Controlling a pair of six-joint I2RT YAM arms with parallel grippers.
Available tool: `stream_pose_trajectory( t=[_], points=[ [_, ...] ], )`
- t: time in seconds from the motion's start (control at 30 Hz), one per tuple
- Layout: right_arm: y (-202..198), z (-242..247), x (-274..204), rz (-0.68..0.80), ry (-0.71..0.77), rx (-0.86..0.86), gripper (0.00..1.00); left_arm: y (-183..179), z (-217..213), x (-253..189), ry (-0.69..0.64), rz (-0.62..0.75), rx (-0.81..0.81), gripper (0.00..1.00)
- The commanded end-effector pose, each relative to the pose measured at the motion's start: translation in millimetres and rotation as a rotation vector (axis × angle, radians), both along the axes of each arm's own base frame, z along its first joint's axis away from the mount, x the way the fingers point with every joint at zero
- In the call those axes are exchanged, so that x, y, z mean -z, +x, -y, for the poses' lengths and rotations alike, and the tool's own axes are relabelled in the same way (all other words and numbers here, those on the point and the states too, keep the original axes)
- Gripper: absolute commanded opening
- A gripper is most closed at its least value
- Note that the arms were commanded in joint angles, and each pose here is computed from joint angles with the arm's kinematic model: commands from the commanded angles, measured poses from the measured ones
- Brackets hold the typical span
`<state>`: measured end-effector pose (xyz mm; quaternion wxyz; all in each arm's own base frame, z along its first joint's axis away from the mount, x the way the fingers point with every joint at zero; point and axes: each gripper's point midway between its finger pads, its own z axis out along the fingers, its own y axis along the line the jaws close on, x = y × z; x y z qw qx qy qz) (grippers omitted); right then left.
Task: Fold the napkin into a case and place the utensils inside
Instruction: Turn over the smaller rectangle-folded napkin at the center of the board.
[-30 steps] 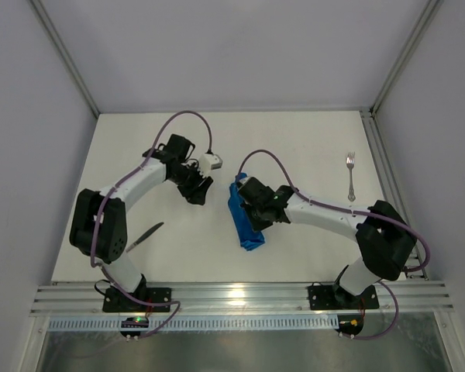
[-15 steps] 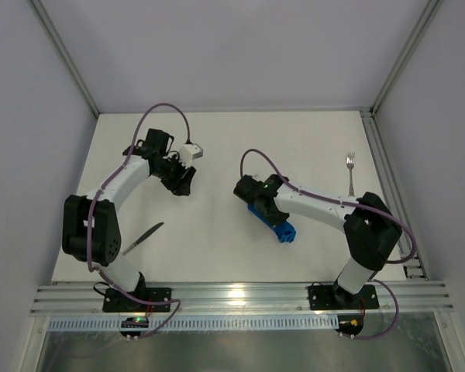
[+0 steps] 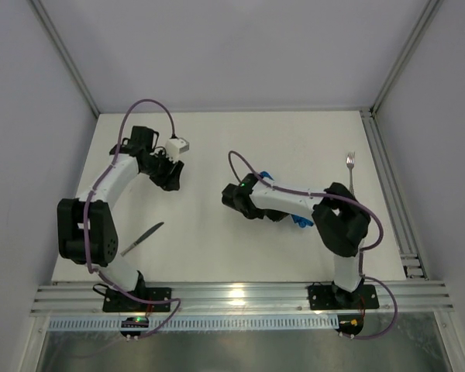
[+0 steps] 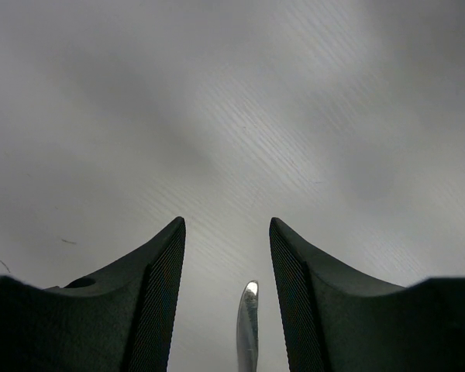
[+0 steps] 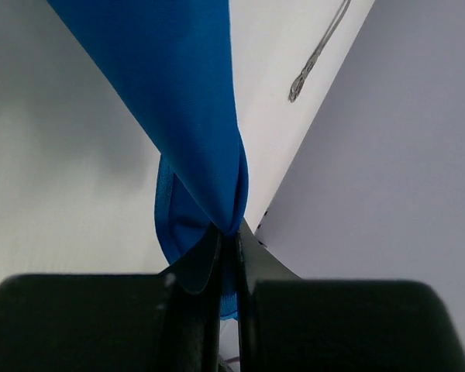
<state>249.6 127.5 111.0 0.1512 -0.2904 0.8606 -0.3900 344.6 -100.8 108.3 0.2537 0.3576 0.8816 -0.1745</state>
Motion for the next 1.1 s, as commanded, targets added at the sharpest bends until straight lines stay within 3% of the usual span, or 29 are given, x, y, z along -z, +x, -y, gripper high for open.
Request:
stream_pose_trajectory(
  t=[0.0, 0.07, 0.43, 0.63, 0.7, 0.73, 0.97, 1.07],
  points=[
    [-7.9, -18.4, -14.6, 0.061, -0.139, -0.065, 0.04, 15.3, -9.2, -32.1, -0.021, 0.097, -0.026, 0.50],
    [-16.0, -29.1, -4.8, 0.047, -0.192, -0.084, 0.04, 15.8, -12.7, -33.4, -0.022, 0.099, -0.033, 0.50],
    [-78.3, -145.4, 81.1, -0.093, -0.136, -0.319, 0.04, 13.1, -24.5, -32.5, -0.042, 0.087, -0.057, 0.50],
    [-90.4, -165.0, 104.5, -0.132, -0.078, -0.337, 0.04, 12.3, -26.9, -31.1, -0.042, 0.079, -0.061, 0.51],
    [-93.0, -170.7, 105.4, -0.135, -0.050, -0.343, 0.13, 12.3, -26.9, -31.6, -0.046, 0.078, -0.062, 0.51],
    [-95.3, -178.0, 106.5, -0.133, -0.027, -0.363, 0.26, 12.6, -26.6, -31.7, -0.048, 0.077, -0.063, 0.51],
    [-97.8, -216.2, 91.5, -0.094, 0.144, -0.408, 0.68, 9.9, -23.7, -30.3, -0.064, 0.049, -0.061, 0.52],
    [-100.3, -230.4, 83.1, -0.088, 0.213, -0.438, 0.72, 9.5, -24.1, -28.9, -0.060, 0.036, -0.058, 0.52]
  ],
)
